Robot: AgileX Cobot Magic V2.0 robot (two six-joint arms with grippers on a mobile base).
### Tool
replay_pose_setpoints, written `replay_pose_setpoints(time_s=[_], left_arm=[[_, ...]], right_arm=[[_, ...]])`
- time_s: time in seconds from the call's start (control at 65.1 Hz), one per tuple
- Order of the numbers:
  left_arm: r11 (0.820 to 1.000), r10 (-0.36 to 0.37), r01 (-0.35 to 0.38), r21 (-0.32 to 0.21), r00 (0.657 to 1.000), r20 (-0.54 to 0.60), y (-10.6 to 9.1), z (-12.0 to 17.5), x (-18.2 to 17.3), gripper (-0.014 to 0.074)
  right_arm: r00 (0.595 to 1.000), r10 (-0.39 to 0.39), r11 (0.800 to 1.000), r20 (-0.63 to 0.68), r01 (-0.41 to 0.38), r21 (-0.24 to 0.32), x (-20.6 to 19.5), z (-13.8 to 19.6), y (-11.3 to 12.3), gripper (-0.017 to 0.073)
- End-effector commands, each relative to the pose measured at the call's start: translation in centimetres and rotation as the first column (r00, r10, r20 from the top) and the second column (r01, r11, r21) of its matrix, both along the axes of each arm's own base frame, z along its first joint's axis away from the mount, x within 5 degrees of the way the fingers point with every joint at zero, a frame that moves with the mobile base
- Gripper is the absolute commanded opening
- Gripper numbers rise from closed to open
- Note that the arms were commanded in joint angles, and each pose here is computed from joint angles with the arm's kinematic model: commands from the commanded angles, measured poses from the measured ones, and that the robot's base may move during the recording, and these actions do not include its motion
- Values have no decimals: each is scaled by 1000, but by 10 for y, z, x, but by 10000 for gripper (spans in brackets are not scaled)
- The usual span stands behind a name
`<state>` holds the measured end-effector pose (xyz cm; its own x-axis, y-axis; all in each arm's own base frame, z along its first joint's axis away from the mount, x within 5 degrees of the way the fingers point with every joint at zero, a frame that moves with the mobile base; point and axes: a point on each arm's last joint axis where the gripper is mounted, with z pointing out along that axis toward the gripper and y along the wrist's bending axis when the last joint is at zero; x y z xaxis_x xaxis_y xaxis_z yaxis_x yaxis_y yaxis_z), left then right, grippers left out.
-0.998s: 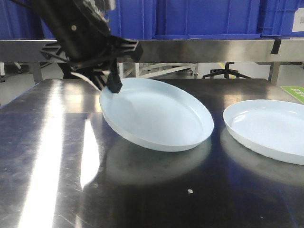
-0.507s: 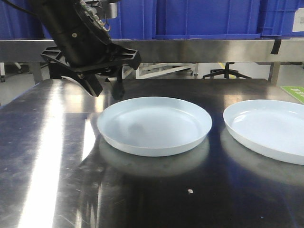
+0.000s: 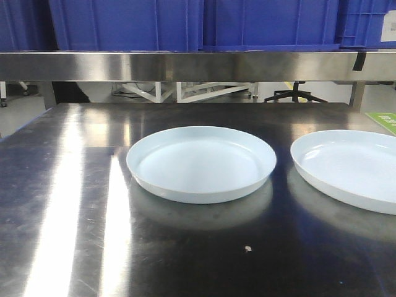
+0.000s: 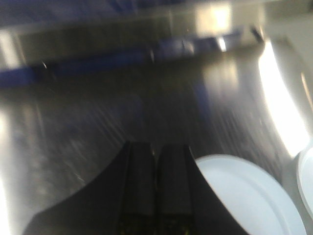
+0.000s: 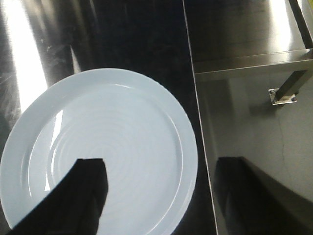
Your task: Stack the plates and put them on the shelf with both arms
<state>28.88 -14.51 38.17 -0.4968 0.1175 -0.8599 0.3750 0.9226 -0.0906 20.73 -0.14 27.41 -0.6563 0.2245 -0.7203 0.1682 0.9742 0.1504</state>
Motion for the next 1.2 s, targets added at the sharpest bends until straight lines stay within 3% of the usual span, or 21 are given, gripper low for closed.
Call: replay_pose_setpoints(time_s=[0.0,0.138,0.215,0.369,0.722,0.906,1.014,1.091,1.121,1.183], left_arm=[[995,72,-57,-82,979,190,32,42,-18,85],[974,217,-191,-119,936,277,83,50,-42,85],[950,310,-283,-132,907,284,111,41,-54,85],[905,424,-397,-154,866,264,140,13,-78,85],[928,373,-360,-99,904,206,134,-78,-113,85],[932,361,-358,-53,918,162,134,-102,-119,85],[932,362,-360,-45,921,146,135,-104,-120,85],[932,361,-358,-51,919,158,134,-103,-119,85],[933,361,-357,-55,918,166,134,-102,-119,85],[933,360,-356,-58,917,172,134,-101,-119,85]], right_arm=[[992,17,1000,122,-15,-18,6,20,0,569],[993,16,1000,116,-14,-19,6,20,0,569],[993,16,1000,116,-14,-19,6,20,0,569],[993,16,1000,116,-14,-19,6,20,0,569],[993,16,1000,116,-14,-19,6,20,0,569],[993,16,1000,116,-14,-19,6,19,0,559],[994,16,1000,107,-14,-19,5,19,0,424],[996,14,1000,85,-13,-19,4,17,0,178],[997,13,1000,71,-12,-19,3,16,0,20],[998,13,1000,67,-12,-19,3,16,0,99]])
